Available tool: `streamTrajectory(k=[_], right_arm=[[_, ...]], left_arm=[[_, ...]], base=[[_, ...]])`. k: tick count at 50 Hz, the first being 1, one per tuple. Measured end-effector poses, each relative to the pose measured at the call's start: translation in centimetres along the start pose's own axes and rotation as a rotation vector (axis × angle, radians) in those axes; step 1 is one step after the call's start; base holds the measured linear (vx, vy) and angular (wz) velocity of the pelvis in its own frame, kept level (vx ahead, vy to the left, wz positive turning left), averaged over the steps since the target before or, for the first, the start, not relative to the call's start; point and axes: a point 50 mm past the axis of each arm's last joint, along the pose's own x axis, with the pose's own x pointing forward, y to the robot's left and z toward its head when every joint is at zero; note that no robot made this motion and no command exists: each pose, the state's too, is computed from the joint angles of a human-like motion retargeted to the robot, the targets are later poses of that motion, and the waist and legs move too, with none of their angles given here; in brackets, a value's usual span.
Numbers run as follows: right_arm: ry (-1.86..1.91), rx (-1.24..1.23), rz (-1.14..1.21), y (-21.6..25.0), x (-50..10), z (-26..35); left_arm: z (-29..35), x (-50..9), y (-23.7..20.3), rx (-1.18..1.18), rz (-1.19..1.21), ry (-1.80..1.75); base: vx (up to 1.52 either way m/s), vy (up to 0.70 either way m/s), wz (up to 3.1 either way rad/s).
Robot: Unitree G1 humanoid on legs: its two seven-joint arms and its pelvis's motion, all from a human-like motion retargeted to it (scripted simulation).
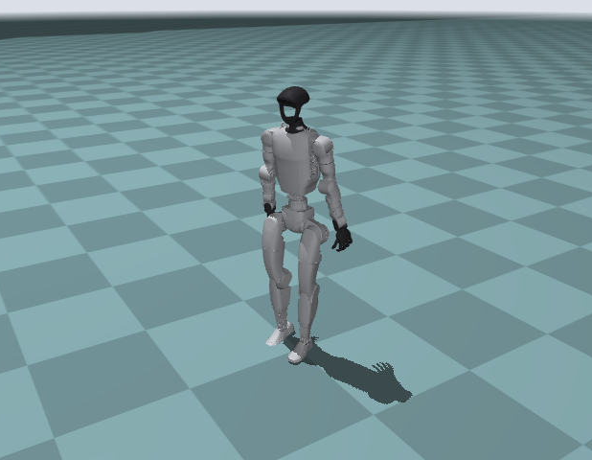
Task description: In place motions
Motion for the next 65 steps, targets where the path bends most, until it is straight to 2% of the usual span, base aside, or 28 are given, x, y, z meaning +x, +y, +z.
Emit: streamTrajectory(k=[4, 12, 20, 25, 30, 34, 38, 45, 50, 55, 59, 65], right_arm=[[-0.014, -0.071, -0.039, -0.6, -0.1, 0.4], [-0.023, 0.093, 0.012, -0.1, 0.0, -0.5], [-0.002, 0.125, 0.004, 0.2, 0.1, -0.9], [-0.007, 0.111, -0.097, -1.2, -0.3, 0.8], [-0.115, 0.09, -0.157, -3.6, -1.7, 6.2], [-0.342, 0.247, -0.157, -5.3, -4.8, 14.0], [-0.654, 0.367, -0.145, -6.6, -10.3, 22.6], [-1.135, 0.349, -0.173, -7.4, -23.1, 33.0], [-1.387, 0.343, -0.28, -8.7, -31.2, 35.8], [-1.566, 0.384, -0.374, -10.1, -36.8, 36.3], [-1.649, 0.413, -0.405, -10.6, -38.7, 36.2], [-1.63, 0.403, -0.438, -10.5, -38.5, 36.2]], left_arm=[[1.1, -0.2, 1.7, 0.106, 0.03, -0.042], [0.7, 0.0, 0.0, -0.026, -0.012, -0.051], [0.3, 0.0, -1.3, -0.049, -0.024, -0.023], [2.1, -0.4, 1.1, 0.02, -0.012, -0.024], [8.4, -2.1, 4.0, -0.137, 0.015, -0.178], [16.7, -5.8, 6.0, -0.242, -0.04, -0.423], [24.6, -12.2, 8.9, -0.214, -0.043, -0.699], [32.9, -25.8, 13.5, -0.221, 0.045, -1.149], [35.7, -33.8, 13.5, -0.27, 0.015, -1.402], [37.1, -38.9, 12.4, -0.311, -0.038, -1.577], [37.4, -40.5, 11.8, -0.334, -0.07, -1.643], [37.3, -40.4, 11.9, -0.364, -0.083, -1.628]], base=[[0.0, -0.01, 1.97], [0.01, 0.0, -0.01], [-0.01, 0.0, 0.11], [-0.08, 0.02, -0.89], [-0.03, 0.01, 0.14], [-0.07, 0.01, 0.09], [-0.02, 0.0, 0.02], [0.0, 0.0, 0.0], [0.03, 0.01, 0.01], [0.08, 0.02, 0.05], [0.11, 0.01, 0.02], [0.07, 0.0, -0.02]])
